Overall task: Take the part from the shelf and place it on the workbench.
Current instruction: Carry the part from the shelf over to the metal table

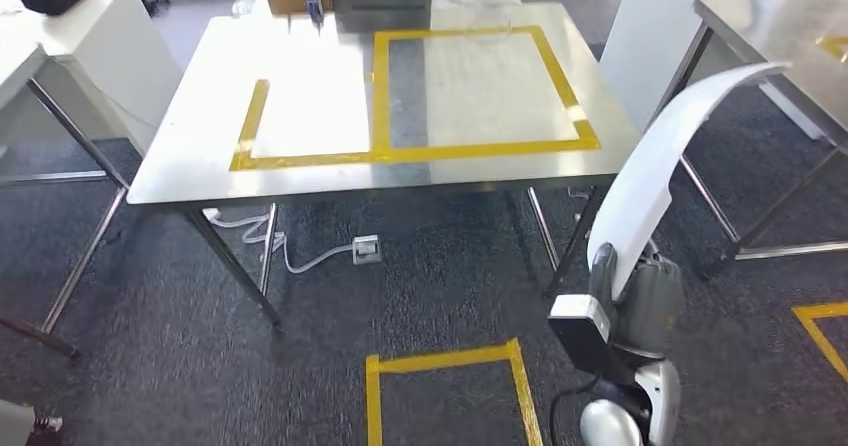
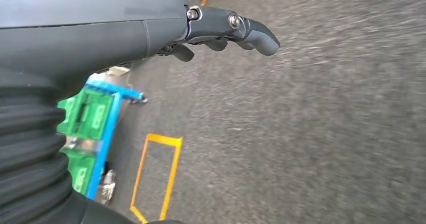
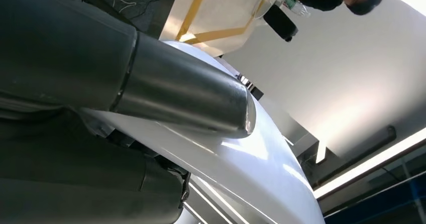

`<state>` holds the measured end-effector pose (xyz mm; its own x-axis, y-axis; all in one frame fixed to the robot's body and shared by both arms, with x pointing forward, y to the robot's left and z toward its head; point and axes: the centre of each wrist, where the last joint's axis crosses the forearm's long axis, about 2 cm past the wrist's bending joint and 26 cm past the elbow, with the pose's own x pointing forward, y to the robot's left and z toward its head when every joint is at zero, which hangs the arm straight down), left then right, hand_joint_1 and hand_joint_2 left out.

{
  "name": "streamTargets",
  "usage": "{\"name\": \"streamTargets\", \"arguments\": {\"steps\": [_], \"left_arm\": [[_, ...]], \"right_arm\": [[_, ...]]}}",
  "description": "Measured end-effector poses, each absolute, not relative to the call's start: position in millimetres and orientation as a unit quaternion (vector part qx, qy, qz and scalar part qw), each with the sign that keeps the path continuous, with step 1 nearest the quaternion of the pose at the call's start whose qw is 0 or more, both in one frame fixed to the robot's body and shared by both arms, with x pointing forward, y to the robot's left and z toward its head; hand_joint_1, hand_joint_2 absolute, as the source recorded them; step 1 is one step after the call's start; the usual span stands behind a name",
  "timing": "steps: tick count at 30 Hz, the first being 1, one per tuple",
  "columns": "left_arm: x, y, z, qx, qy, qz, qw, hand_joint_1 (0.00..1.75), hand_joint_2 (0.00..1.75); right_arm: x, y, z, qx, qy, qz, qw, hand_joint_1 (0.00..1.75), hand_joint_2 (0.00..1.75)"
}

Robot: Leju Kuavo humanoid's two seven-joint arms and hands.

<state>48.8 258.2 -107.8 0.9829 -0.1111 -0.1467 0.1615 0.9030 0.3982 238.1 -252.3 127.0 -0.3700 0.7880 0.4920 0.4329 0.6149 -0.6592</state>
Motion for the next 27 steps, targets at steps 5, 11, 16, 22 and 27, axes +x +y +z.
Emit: {"name": "streamTargets", "arguments": {"steps": [5, 11, 16, 22, 27], "left_arm": [[54.5, 256.2, -107.0, 0.202, 0.057, -0.08, 0.974, 0.0, 1.75], [60.7, 256.2, -106.1, 0.21, 0.045, -0.106, 0.971, 0.0, 1.75], [70.5, 254.4, -104.5, 0.215, 0.032, -0.124, 0.968, 0.0, 1.75], [88.2, 255.9, -101.3, 0.219, 0.013, -0.128, 0.967, 0.0, 1.75], [85.3, 256.7, -102.0, 0.217, 0.016, -0.134, 0.967, 0.0, 1.75]], "right_arm": [[247.6, -251.4, 132.2, -0.374, -0.802, 0.229, 0.406, 1.75, 0.0], [278.9, -248.9, 134.3, -0.358, -0.796, 0.261, 0.413, 1.75, 0.0], [321.8, -248.6, 143.9, -0.355, -0.784, 0.295, 0.415, 1.75, 0.0], [376.9, -244.3, 179.5, -0.368, -0.784, 0.32, 0.385, 1.75, 0.0], [398.7, -239.2, 187.7, -0.385, -0.758, 0.356, 0.389, 1.75, 0.0]]}}
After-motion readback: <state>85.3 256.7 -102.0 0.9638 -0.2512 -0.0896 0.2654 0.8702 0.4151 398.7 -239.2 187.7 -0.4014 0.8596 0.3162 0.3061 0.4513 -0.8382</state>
